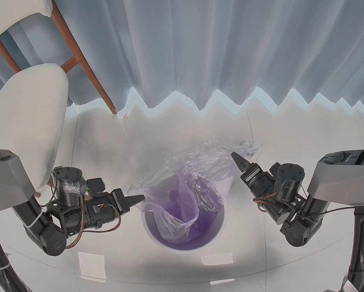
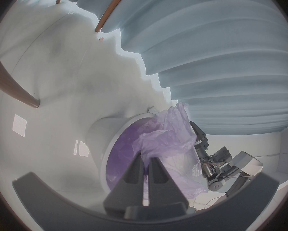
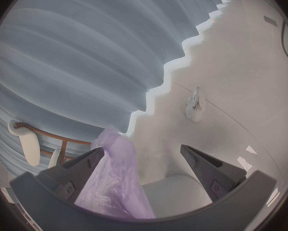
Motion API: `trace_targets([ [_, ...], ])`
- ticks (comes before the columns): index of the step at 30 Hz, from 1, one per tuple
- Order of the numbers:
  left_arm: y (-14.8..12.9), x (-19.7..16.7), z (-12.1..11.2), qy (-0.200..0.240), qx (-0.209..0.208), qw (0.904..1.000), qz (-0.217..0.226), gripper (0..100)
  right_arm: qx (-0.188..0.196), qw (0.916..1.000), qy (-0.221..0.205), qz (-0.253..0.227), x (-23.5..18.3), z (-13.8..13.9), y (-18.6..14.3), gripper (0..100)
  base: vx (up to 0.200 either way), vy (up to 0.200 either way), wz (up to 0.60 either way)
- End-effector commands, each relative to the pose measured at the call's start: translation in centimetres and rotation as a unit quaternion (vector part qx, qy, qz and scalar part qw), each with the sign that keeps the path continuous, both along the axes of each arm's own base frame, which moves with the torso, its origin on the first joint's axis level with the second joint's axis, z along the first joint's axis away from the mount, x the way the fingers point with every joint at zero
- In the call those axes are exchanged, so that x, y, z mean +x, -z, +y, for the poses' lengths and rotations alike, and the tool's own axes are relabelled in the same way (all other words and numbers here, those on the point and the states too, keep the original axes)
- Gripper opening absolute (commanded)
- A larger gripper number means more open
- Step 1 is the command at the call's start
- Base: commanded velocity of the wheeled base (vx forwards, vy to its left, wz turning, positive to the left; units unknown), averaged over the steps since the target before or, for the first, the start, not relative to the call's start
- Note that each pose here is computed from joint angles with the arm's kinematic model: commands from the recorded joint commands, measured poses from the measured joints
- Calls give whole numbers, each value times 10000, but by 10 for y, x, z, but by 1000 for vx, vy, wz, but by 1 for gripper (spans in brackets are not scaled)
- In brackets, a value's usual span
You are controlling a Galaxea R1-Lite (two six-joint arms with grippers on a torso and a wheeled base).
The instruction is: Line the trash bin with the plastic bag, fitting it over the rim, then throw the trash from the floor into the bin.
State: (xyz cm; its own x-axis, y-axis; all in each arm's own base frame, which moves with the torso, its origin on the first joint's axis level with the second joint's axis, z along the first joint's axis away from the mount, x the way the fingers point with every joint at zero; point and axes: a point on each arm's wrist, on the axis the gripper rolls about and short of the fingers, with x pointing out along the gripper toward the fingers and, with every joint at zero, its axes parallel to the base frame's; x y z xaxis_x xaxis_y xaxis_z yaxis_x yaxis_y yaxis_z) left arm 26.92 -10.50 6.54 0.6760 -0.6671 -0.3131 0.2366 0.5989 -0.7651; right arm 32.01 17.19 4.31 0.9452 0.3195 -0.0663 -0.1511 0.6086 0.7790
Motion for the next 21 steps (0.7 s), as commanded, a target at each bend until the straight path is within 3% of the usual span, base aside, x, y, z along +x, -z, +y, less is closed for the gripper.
trace_targets([
  [1, -6, -3, -3, -80, 84, 9998, -186, 0, 119, 9997, -109, -190, -14, 0, -21, 100, 0, 0, 0],
  [5, -7, -3, -1, -191, 370, 9982, -437, 0, 204, 9988, -383, -245, -25, 1, -37, 100, 0, 0, 0],
  [6, -9, -3, -1, -220, 509, 9968, -572, 0, 198, 9976, -628, -195, -27, 2, -43, 100, 0, 0, 0],
  [12, -12, -14, -1, -86, 636, 9956, -687, 0, -17, 9959, -876, 233, -29, 2, -39, 100, 0, 0, 0],
  [16, -13, -26, -2, 166, 900, 9917, -908, 0, -429, 9843, -1393, 999, -55, 22, -48, 100, 0, 0, 0],
  [21, -12, -39, -2, 409, 1229, 9847, -1170, 0, -695, 9751, -1726, 1203, -63, 44, -60, 100, 0, 0, 0],
])
